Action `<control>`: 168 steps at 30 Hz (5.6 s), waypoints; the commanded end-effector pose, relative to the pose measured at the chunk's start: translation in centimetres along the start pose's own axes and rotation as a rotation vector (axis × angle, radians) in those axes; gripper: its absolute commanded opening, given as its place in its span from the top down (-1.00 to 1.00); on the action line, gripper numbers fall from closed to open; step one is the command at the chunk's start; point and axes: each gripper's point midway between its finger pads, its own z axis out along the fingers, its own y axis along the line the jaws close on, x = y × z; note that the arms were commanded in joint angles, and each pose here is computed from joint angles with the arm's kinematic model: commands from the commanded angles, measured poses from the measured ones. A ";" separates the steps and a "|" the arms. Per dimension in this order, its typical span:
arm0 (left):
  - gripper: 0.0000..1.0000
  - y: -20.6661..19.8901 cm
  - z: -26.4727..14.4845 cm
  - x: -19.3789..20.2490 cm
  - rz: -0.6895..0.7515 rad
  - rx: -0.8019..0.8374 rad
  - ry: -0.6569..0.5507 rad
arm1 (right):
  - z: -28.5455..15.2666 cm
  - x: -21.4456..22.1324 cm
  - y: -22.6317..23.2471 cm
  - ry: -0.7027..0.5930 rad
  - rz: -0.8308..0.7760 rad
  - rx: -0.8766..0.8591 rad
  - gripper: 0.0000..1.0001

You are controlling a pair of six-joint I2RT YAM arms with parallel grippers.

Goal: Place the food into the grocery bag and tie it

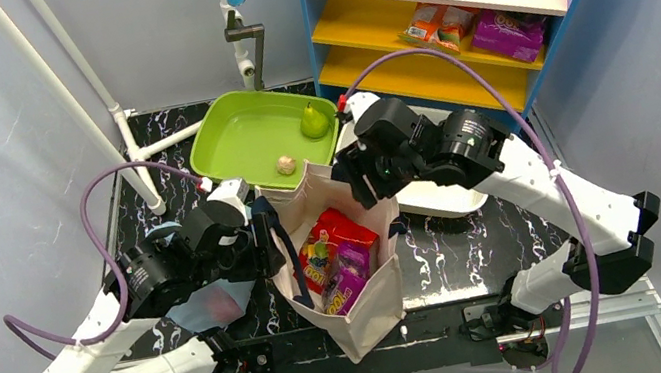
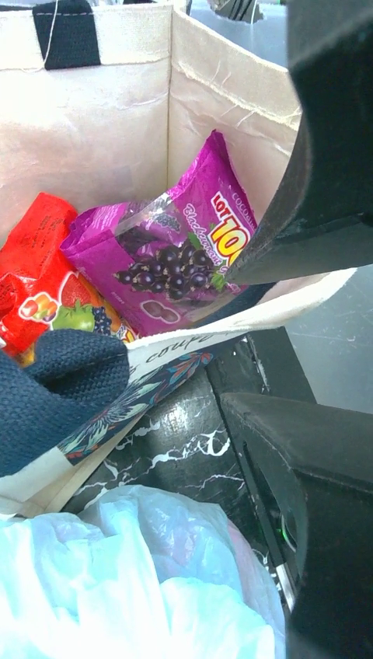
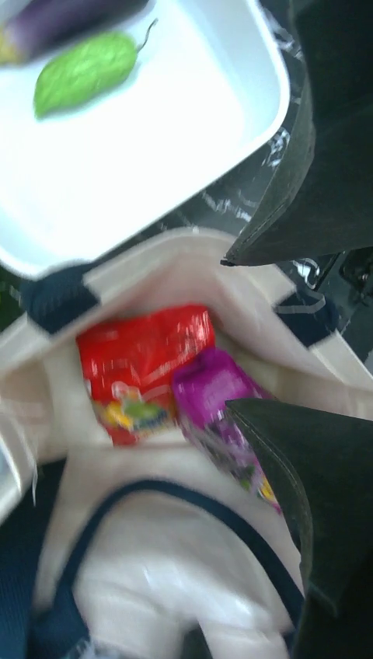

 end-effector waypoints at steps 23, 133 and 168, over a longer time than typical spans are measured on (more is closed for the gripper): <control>0.84 -0.5 1.4 3.6 -0.062 0.033 0.153 | 6.8 4.9 -4.4 0.081 0.167 -0.045 0.30; 1.00 12.1 3.3 -1.6 0.151 -0.405 0.146 | 2.1 7.3 0.8 0.083 0.329 -0.279 0.97; 1.00 -1.9 -16.8 -12.7 0.002 0.174 -0.426 | 1.9 3.0 0.8 0.018 0.556 -0.196 0.97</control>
